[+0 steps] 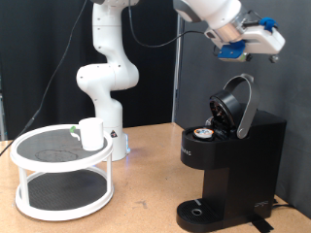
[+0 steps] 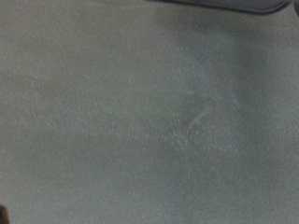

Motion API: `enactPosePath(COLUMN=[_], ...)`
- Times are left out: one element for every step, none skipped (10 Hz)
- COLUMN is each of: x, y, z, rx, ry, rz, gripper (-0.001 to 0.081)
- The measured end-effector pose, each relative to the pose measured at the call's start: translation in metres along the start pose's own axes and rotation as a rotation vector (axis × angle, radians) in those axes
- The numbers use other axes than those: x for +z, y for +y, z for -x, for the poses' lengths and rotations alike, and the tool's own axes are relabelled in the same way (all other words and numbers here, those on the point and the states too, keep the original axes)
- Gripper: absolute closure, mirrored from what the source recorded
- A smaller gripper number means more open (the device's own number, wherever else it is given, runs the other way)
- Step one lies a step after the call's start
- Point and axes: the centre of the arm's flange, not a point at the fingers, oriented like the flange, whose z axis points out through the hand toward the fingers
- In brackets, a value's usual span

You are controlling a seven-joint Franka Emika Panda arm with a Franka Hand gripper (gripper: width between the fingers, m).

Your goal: Make a cup of coffee with the keurig machine

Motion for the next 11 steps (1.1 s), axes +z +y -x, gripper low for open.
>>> enactPosePath(x=[0.003,0.005,0.006,0.006,0.006,0.006,0.006,0.006,0.005,0.004,0.004], y=[0.004,0.006,0.007,0.006,0.005,0.003,0.001,-0.002,-0.004,-0.006,-0.008], z=[0.004,0.006,0.007,0.007,0.005,0.002,-0.001,-0.004,-0.007,-0.011,-0.015], rx=[-0.005,-0.001,0.003,0.004,0.007,0.015,0.024,0.032,0.039,0.047,0.055], ry=[-0.001,0.004,0.026,0.048,0.064,0.08,0.089,0.092,0.094,0.095,0.098], rz=[-0.001,-0.028,-0.064,-0.085,-0.098,-0.102,-0.102,-0.102,-0.103,-0.104,-0.105], gripper=[0.0072,0.0072,0.0072,0.0072,0.0072,0.0072,0.0199,0.0199,0.0334,0.0334,0.053])
